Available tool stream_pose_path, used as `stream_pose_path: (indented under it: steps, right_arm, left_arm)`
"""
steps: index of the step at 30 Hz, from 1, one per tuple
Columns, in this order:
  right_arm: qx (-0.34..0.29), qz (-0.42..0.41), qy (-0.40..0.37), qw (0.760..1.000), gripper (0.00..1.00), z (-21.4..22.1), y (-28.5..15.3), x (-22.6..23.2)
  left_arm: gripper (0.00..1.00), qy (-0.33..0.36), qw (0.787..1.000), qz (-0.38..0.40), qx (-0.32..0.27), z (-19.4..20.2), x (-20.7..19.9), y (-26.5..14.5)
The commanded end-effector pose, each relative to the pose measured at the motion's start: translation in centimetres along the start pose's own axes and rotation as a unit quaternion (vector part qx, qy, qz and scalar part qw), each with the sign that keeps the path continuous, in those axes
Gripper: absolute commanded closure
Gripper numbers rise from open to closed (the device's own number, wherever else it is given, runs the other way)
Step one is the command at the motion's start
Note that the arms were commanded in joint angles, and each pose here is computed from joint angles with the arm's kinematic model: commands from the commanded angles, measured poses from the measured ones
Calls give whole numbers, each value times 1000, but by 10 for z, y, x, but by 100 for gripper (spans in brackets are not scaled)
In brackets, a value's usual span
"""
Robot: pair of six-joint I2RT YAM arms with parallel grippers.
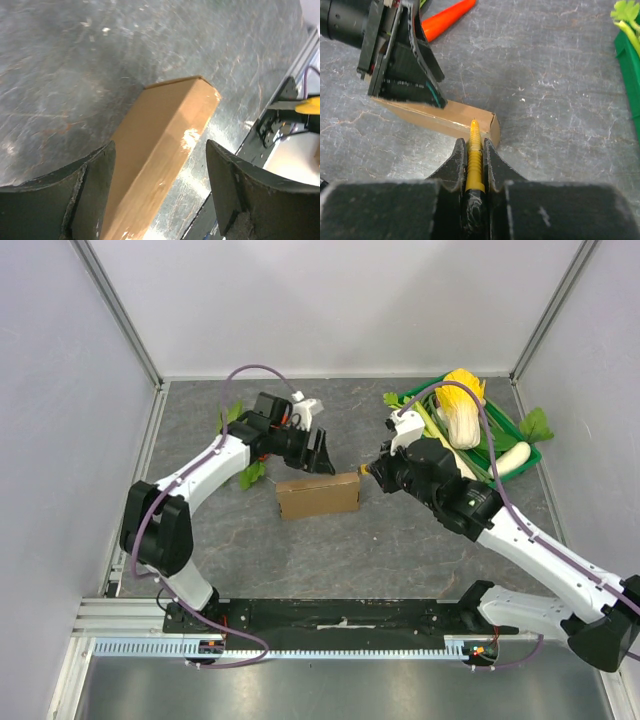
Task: Unpack the express box
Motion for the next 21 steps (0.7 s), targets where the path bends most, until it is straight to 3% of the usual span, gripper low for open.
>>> stream_pose_path:
  steps: [1, 9, 21]
  right_arm:
    - [3, -13, 36, 999, 100, -9, -7, 2]
    - [14, 3, 62, 998, 100, -8, -1, -9]
    - [33, 29, 110, 993, 100, 0, 12, -19]
  left_arm:
    - [21, 102, 994, 36, 2, -4, -8, 14]
    - [21, 155, 986, 58, 1, 1, -25, 22]
    - [24, 248, 968, -10, 34, 18, -29, 41]
Point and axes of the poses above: each gripper's point midway between its finger pads, its own y axis out along the fingers, its own x axis along the line the jaws close on, z = x × y, the point moved 9 cm from there along -y, back along the fingers, and after that the axes turned 10 degrees about y, right-handed, at the moved point
